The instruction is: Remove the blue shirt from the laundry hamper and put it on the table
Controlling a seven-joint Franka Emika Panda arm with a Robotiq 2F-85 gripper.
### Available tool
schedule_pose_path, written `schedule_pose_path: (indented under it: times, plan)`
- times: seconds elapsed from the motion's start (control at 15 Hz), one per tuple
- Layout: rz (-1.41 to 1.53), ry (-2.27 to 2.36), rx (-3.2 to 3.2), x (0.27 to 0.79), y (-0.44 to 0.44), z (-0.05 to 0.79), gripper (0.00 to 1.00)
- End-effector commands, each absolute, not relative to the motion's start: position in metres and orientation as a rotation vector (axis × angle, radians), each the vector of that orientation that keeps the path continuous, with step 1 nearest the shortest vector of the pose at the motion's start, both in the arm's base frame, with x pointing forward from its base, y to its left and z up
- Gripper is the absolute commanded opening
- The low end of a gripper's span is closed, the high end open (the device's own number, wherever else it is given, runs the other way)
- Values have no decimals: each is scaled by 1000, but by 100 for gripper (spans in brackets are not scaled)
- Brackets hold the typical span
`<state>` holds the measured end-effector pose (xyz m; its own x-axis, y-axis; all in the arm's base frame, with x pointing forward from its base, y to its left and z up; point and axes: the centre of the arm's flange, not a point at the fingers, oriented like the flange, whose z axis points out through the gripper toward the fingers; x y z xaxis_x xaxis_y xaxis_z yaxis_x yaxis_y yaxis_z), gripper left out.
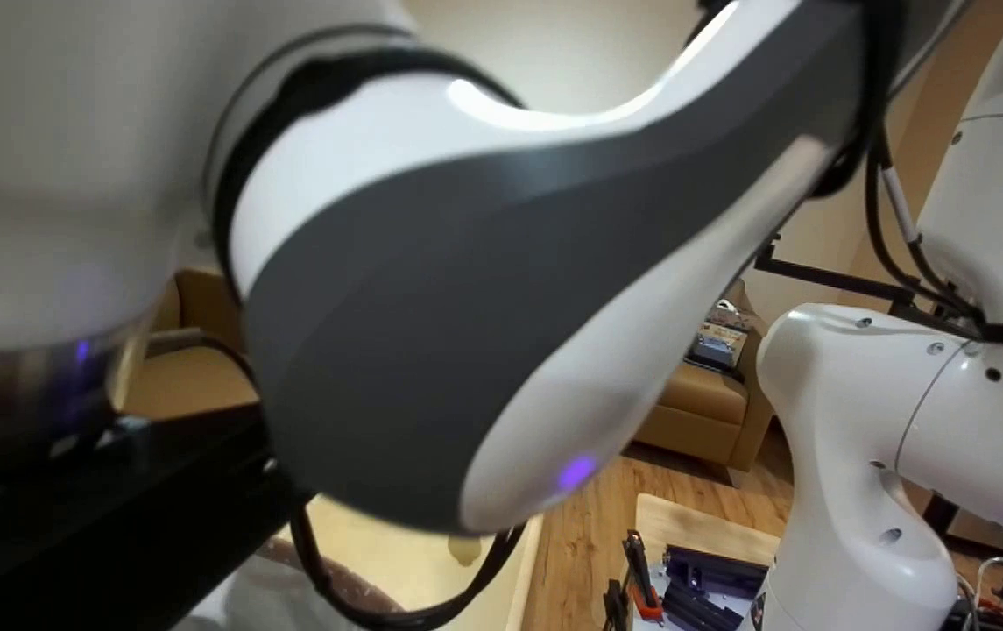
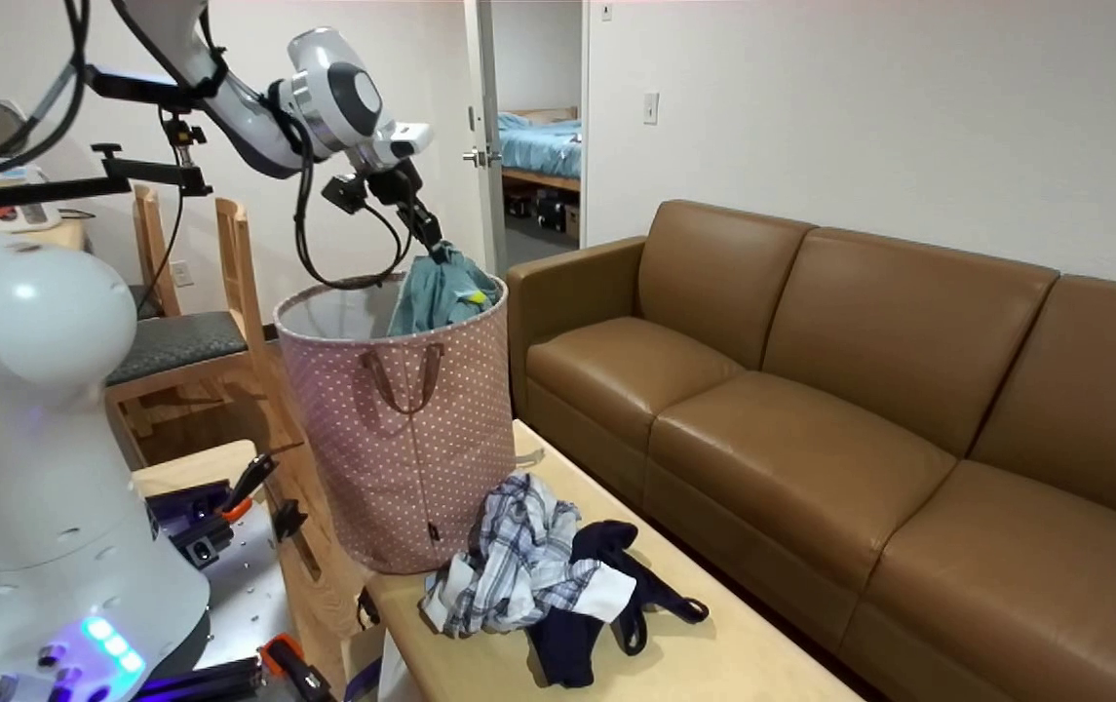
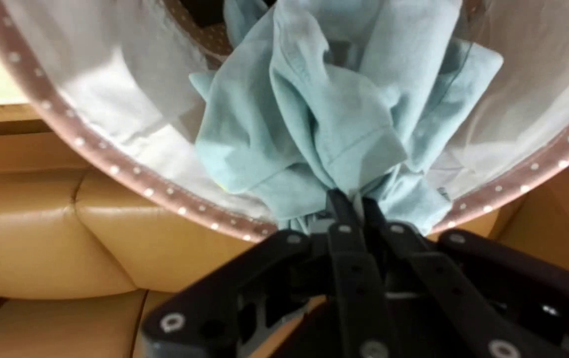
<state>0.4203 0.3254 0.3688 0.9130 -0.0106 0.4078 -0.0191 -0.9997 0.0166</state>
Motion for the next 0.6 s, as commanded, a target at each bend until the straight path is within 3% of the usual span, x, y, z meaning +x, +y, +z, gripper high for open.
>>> schedule_pose_path:
  times: [0.0, 0.33, 0.53]
  plan:
    - [662, -65, 3005, 384, 312, 439, 2]
    - [659, -147, 2984, 355, 277, 523, 2]
    - [678, -154, 2992, 358, 287, 520, 6]
